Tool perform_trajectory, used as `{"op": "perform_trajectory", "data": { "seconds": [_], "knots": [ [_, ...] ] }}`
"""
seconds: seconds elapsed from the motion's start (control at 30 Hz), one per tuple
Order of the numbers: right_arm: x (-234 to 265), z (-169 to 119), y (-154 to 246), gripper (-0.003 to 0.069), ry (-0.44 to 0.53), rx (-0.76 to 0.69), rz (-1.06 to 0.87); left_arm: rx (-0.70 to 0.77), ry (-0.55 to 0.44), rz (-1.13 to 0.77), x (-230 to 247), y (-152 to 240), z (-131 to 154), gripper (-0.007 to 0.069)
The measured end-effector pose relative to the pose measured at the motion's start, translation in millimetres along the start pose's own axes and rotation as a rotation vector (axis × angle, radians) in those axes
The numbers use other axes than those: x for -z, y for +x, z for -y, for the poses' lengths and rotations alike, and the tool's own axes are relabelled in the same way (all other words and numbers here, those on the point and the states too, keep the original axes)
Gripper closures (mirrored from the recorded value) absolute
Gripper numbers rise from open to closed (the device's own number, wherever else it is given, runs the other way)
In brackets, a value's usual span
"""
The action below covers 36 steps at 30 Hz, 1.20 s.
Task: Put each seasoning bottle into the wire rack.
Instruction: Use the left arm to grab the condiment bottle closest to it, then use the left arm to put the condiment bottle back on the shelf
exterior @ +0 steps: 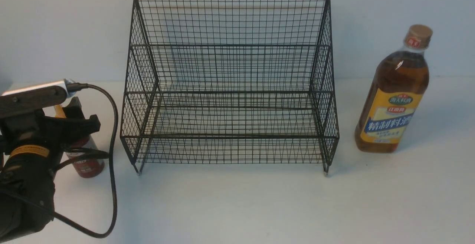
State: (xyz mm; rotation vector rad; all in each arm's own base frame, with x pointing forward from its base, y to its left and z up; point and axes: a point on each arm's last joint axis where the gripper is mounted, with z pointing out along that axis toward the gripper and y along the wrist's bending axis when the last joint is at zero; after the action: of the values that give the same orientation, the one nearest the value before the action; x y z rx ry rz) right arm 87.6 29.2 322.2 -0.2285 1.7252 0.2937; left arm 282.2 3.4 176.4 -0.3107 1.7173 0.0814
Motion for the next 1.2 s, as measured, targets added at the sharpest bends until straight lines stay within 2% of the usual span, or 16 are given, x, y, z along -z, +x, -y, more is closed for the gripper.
{"op": "perform_trajectory", "data": {
  "seconds": [0.17, 0.23, 0.3, 0.33, 0.4, 0.57, 0.73, 0.9, 1.2],
  "knots": [
    [0.0, 0.0, 0.0, 0.0673, 0.0, 0.003, 0.0, -0.021, -0.004, -0.015, -6.9, 5.6, 1.1, 0.0137],
    [0.0, 0.0, 0.0, 0.0673, 0.0, 0.003, 0.0, -0.042, -0.005, -0.023, -8.1, 7.9, 1.1, 0.0161],
    [0.0, 0.0, 0.0, 0.0673, 0.0, 0.004, 0.0, -0.064, -0.005, -0.031, -8.9, 9.1, 1.3, 0.0237],
    [0.0, 0.0, 0.0, 0.0673, 0.0, 0.004, 0.0, -0.066, -0.005, -0.03, -9.1, 8.9, 1.4, 0.0246],
    [0.0, 0.0, 0.0, 0.0673, 0.0, 0.013, 0.0, -0.09, -0.003, -0.036, -9.1, 9.4, 1.5, 0.0372],
    [0.0, 0.0, 0.0, 0.0673, 0.0, 0.019, 0.0, -0.146, 0.038, -0.056, -6.8, 6.8, 5.2, 0.0365],
    [0.0, 0.0, 0.0, 0.0673, 0.0, 0.02, 0.0, -0.208, 0.135, -0.092, 2.2, -1.8, 13.3, 0.0365],
    [0.0, 0.0, 0.0, 0.0673, 0.0, 0.022, 0.0, -0.204, 0.167, -0.042, 15.7, -25.3, 15.4, 0.0365],
    [0.0, 0.0, 0.0, 0.0673, 0.0, 0.022, 0.0, -0.224, 0.259, 0.106, 66.5, -92.4, 18.7, 0.0365]
  ]
}}
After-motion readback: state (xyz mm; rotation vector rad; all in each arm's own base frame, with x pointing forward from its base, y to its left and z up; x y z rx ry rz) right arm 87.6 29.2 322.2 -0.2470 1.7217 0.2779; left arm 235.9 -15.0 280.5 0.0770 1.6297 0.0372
